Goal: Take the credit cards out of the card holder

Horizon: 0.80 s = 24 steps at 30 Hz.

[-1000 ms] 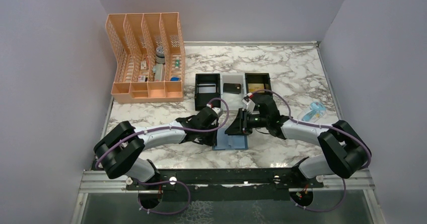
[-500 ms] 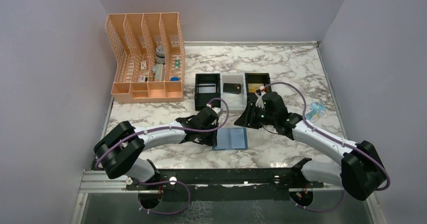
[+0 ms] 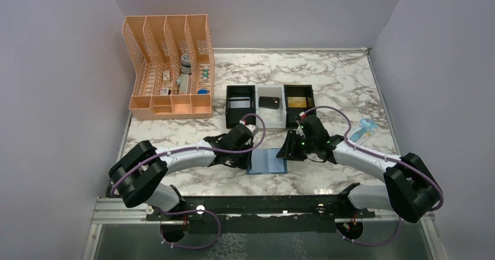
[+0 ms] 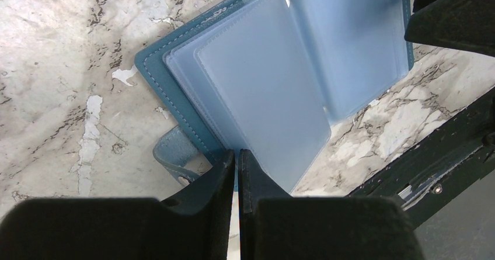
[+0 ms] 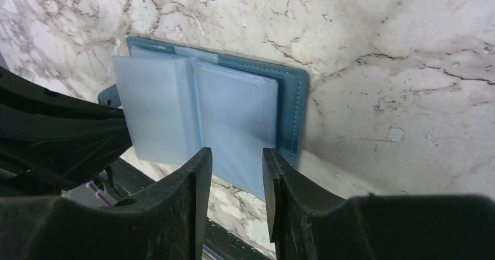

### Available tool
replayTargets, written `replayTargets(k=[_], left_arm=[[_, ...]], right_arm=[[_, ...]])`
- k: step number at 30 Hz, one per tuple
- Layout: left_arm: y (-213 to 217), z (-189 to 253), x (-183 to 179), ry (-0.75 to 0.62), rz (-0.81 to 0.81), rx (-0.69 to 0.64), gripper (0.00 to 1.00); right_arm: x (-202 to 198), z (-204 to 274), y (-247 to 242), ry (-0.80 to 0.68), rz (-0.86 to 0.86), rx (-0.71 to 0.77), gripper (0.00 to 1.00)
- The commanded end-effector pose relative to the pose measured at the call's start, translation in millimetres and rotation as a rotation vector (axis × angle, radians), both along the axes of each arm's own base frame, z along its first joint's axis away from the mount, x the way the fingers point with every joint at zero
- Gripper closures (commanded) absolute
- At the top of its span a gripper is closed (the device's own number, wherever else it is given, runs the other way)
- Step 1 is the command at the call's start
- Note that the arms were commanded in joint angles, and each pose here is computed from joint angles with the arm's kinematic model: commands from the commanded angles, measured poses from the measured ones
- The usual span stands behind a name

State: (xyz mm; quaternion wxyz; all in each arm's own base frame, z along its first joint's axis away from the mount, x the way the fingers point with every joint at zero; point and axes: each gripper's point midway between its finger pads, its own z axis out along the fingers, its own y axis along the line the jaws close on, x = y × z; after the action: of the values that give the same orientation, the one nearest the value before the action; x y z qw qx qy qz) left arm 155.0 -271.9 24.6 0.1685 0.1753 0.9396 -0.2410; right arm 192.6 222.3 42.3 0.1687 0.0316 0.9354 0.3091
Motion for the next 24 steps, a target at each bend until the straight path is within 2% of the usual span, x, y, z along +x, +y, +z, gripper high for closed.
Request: replayTargets(k=[1,8,14,20,24], left_arm=[[-9,8,7,-0.037,-0.012,-0.021,0.90],[-10,4,4,-0.023,-0.026,-0.020,0.90],[-13,2,4,-0.019,-0.034,-0.020,0.92],[-16,2,4,-0.017,-0.039,-0.024,0.93],[-18,3,4,-0.020,-0.043,-0.026,0.93]], right_arm=[[-2,-6,-3,-0.008,-0.022,-0.004,0.63],[-7,-17,7,0.041,0.032,0.024,0.64],[-4,5,22,-0.018,0.072,0.132,0.77],[-1,34,37,-0.064,0.110,0.235,0.81],[0,31,38,-0.047,0.103,0.233,0.83]])
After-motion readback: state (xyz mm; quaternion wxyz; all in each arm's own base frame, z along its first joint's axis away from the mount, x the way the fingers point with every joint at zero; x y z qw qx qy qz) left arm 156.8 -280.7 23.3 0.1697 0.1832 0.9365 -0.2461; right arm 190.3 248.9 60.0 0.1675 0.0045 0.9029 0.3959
